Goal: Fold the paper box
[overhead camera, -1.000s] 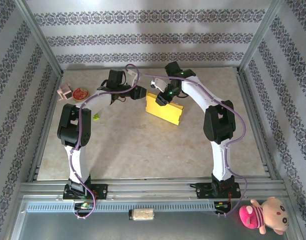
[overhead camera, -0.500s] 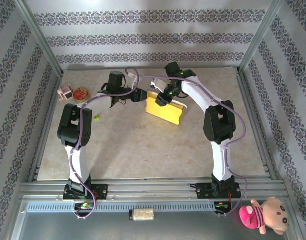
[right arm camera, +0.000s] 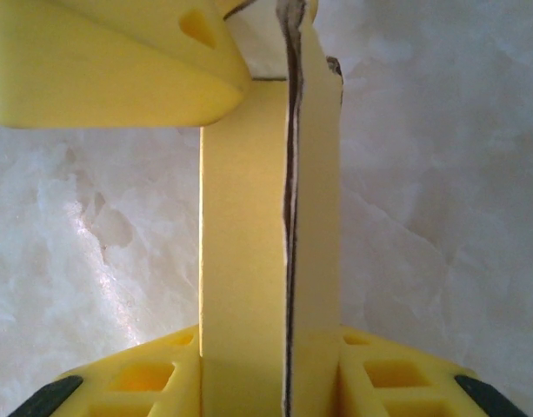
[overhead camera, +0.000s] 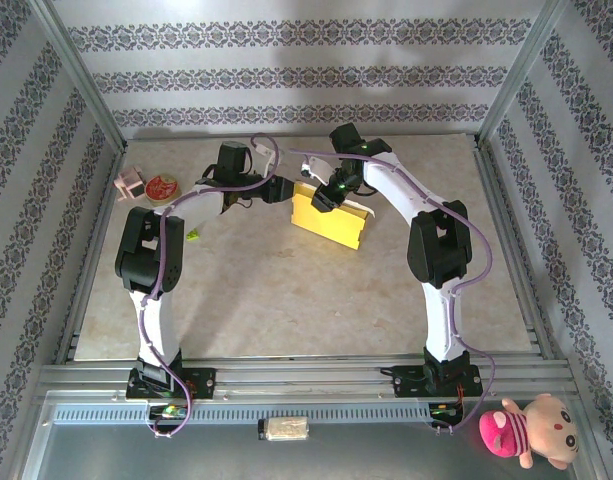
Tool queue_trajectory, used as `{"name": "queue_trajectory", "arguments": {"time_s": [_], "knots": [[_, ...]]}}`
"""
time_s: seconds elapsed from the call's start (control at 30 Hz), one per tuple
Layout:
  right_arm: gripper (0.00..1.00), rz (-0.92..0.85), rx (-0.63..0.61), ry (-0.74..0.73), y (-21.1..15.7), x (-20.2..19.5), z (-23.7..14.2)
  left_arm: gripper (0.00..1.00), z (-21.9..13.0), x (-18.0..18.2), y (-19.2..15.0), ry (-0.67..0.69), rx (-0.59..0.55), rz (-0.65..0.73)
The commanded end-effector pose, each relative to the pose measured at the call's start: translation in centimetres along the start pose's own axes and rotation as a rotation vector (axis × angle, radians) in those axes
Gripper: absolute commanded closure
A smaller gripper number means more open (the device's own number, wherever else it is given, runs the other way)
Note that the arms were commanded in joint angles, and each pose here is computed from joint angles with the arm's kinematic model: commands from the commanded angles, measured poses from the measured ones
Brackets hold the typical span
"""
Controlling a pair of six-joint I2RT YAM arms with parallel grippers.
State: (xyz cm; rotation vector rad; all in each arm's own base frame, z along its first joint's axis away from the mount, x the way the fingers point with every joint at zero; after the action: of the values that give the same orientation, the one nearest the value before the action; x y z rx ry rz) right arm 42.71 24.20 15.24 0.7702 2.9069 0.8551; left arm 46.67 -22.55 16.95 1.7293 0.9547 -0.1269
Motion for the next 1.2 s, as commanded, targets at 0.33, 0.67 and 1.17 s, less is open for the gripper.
{"name": "queue_trajectory", "arguments": {"time_s": [0.33,0.67,1.17], "knots": [[0.66,-0.009,0.022,0.047,-0.2,1.0,1.0,0.79,0.5,-1.0,1.7,-0.041,-0.032,0.049],[0.64,-0.006,0.018,0.046,-0.1,1.0,1.0,0.88,1.4,-0.1,-1.0,-0.003,0.044,0.021],[0.43,0.011,-0.081,0.001,3.1,1.0,-2.2,0.9,2.1,0.6,-2.3,0.028,0.098,0.006]]}}
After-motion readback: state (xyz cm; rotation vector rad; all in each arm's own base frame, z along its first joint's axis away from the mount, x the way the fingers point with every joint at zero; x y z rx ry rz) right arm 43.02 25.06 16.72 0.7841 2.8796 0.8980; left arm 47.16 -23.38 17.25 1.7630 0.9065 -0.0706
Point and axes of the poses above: each hand's point on the last joint's axis, 136 mm out from that joint toward the fingers, its own z axis out along the fingers, its own x axis along the line the jaws close on, y = z × x, the point moved 3 cm from there along -z, back along the fingers
